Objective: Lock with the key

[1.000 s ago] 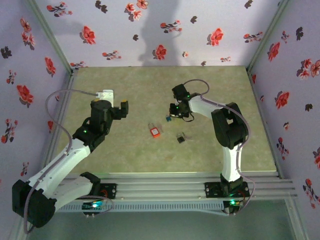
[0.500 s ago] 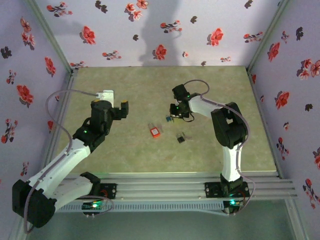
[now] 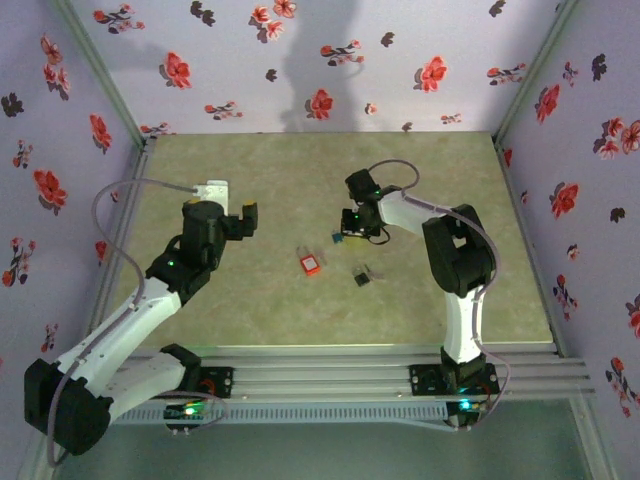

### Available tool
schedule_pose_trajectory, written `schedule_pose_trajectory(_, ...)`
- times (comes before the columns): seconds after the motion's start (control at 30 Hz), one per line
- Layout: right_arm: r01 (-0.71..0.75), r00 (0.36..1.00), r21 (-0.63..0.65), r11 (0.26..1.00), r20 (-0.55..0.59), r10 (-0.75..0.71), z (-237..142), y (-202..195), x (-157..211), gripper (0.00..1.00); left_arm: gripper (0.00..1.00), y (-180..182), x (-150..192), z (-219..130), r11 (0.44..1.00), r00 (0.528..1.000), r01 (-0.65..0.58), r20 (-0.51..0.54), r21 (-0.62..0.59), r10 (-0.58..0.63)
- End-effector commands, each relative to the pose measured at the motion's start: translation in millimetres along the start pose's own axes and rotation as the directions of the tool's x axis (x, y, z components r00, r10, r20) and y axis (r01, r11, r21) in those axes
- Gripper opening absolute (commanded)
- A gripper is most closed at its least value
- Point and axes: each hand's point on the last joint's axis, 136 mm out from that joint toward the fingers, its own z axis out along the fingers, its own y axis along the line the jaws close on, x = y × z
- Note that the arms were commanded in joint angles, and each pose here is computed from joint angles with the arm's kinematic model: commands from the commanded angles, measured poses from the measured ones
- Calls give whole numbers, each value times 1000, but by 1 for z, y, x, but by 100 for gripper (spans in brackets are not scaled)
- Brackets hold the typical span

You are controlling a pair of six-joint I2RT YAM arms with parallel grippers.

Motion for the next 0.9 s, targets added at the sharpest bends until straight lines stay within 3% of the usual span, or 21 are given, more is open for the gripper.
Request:
schedule_pose_trajectory(0.0, 9, 998, 7, 1000, 56, -9, -26, 1, -12, 32, 100, 3, -7, -4, 1000, 999, -10, 35, -13, 11)
schedule_pose_trajectory(0.33, 30, 982, -9, 1000, 186, -28, -81, 13, -24, 67, 100, -3, -6, -5, 1000, 999, -27, 39, 12, 27)
schedule_pose_trajectory(0.43, 33, 968, 4, 999, 247, -33, -96, 13, -27, 74, 100, -5, -6, -5, 999, 998, -34, 44, 19, 34)
schedule_pose_trajectory(0.63, 26, 924, 30, 999, 380, -35, -123, 9, -31, 99, 100, -4, -6, -6, 999, 998, -41, 55, 15, 40)
schedule_pose_trajectory(0.87, 9, 810, 69, 998, 584, -48, -172, 1, -32, 99, 100, -5, -5, -6, 999, 996, -31, 82, 19, 29)
